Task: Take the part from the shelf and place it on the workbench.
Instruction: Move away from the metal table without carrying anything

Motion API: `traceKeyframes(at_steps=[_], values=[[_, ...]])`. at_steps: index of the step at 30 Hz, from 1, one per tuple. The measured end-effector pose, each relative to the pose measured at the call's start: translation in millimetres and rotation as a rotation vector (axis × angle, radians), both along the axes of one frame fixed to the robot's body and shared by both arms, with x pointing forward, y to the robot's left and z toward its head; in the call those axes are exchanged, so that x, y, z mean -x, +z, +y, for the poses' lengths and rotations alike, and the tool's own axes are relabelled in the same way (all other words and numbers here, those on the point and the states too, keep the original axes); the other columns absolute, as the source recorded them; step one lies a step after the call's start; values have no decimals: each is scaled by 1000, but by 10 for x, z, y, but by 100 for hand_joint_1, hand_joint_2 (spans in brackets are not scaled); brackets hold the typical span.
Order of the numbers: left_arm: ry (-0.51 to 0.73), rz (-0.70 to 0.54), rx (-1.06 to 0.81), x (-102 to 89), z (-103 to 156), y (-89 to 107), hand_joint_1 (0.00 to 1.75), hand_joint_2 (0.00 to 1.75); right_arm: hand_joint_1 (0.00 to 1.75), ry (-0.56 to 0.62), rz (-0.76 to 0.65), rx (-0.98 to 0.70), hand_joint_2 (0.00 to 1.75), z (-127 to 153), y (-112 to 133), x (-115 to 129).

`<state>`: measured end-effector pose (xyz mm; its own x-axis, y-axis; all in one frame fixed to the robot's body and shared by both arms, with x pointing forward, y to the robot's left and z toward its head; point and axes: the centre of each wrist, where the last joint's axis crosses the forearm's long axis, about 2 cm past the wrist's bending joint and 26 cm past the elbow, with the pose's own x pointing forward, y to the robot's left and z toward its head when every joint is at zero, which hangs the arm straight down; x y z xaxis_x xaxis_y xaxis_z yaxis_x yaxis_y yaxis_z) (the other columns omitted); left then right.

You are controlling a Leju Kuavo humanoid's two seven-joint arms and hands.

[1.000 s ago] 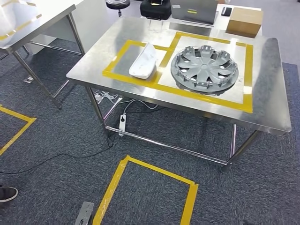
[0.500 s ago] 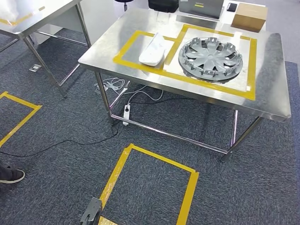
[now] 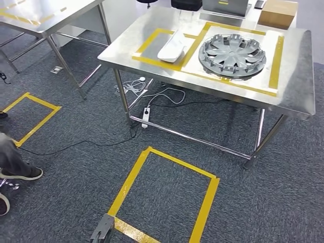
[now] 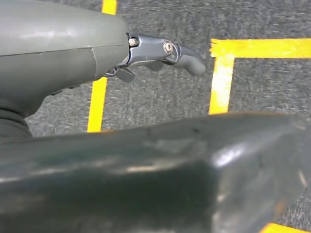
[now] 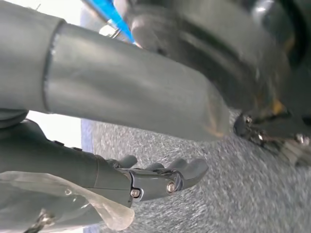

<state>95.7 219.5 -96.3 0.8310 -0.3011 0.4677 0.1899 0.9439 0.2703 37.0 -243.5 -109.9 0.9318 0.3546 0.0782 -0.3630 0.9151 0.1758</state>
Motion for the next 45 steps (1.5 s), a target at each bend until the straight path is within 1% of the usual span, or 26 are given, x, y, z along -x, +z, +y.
traceKeyframes(at_steps=[12,19,23,34,38,42,45], values=[[-5,8,-3,27,5,-7,0,0,0,50,-49,-16,0,-4,1,-15],[-5,12,-4,41,14,-11,0,0,0,61,-50,-24,0,-5,3,-33],[-8,16,-4,45,11,-11,0,0,0,81,-39,-27,0,-20,-3,11],[-6,13,-5,31,3,-7,0,0,0,96,-33,-30,0,-31,-6,33],[-4,17,-5,52,5,-12,0,0,0,97,-33,-32,0,-32,-5,25],[-3,8,-8,15,-1,-3,0,0,0,98,-34,-37,0,-34,-4,17],[-2,11,-11,40,4,-8,0,0,0,99,-36,-41,0,-35,-2,-2]])
